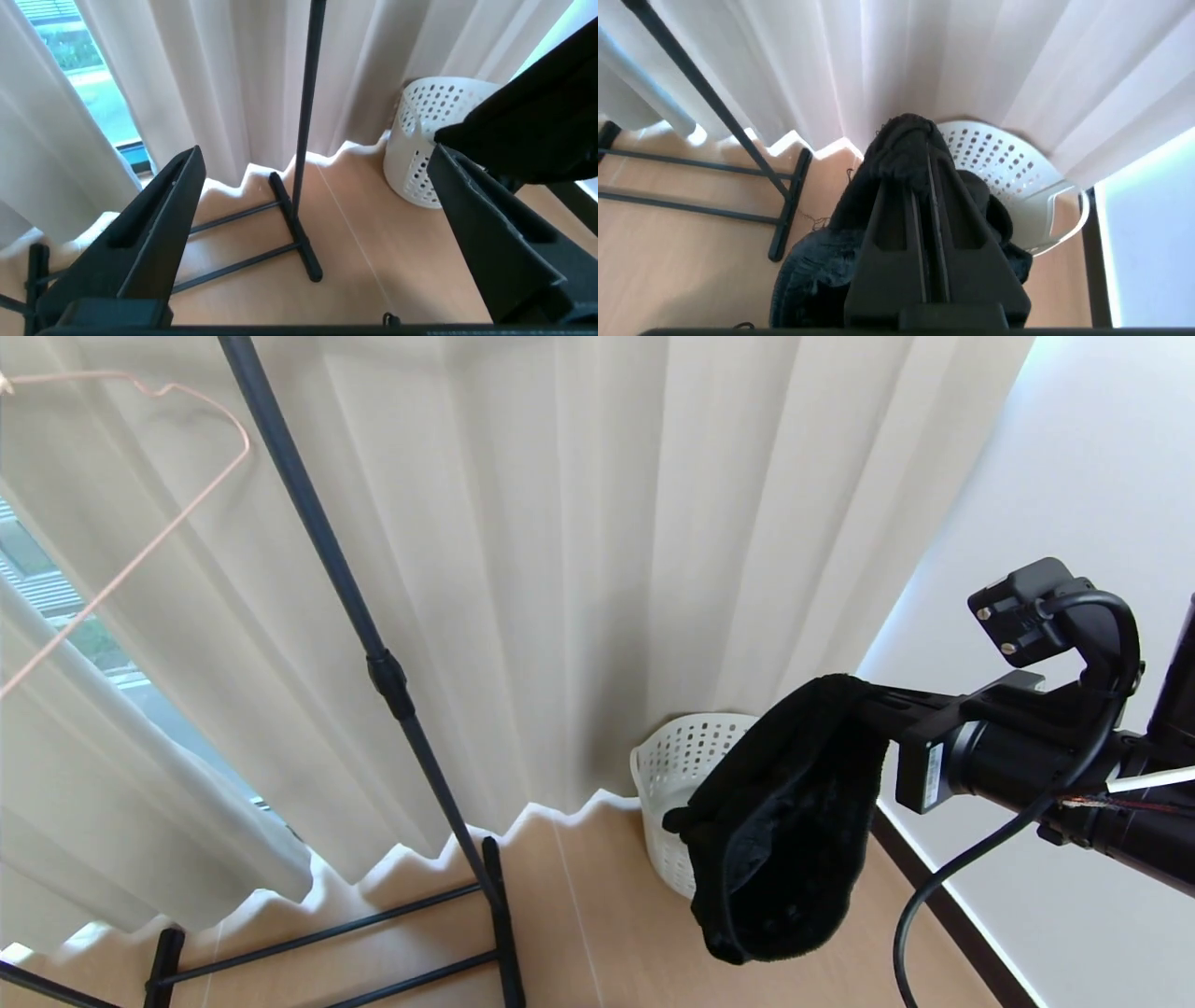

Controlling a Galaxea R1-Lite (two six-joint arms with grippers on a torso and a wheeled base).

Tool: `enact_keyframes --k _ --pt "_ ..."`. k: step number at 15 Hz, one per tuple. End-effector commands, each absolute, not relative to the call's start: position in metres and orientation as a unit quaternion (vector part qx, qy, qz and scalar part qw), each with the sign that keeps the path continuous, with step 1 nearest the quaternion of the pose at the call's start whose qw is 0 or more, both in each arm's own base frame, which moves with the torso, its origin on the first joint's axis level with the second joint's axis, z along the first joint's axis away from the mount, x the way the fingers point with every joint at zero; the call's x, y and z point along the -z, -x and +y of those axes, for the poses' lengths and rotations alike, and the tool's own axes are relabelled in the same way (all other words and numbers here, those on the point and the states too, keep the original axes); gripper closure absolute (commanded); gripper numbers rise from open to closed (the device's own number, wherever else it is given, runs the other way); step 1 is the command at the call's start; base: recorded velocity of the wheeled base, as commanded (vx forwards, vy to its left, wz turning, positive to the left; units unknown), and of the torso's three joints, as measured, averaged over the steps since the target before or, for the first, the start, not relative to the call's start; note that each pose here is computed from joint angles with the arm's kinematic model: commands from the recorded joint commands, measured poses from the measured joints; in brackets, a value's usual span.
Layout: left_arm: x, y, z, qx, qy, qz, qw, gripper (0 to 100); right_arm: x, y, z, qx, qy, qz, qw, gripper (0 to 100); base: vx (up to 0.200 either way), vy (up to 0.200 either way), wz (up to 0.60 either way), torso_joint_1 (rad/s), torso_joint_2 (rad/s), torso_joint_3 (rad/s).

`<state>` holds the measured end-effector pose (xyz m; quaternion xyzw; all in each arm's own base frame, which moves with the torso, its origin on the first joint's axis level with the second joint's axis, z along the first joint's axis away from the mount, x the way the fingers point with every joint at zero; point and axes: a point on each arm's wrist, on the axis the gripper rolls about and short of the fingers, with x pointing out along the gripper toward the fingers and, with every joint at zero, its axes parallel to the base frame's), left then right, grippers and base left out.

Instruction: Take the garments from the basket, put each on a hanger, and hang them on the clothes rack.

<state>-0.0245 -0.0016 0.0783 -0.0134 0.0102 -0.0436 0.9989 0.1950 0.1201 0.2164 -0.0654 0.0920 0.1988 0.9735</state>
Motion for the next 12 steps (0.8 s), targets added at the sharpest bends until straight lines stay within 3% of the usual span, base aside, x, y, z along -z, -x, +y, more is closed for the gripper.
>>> enact_keyframes --k 1,12 --pt "-0.0779 0.0243 -0.0016 0.044 0.013 0.011 0.999 0 -0.2175 -0.1942 0.1197 -0.199 0.065 0.089 0.974 100 0.000 0.000 0.00 0.188 -0.50 -0.129" --pt "-0.0779 0.0243 -0.0016 0.044 0.014 0.011 0.999 0 -0.2212 -0.1911 0.1177 -0.199 0.062 0.082 0.975 100 0.000 0.000 0.00 0.215 -0.54 -0.180"
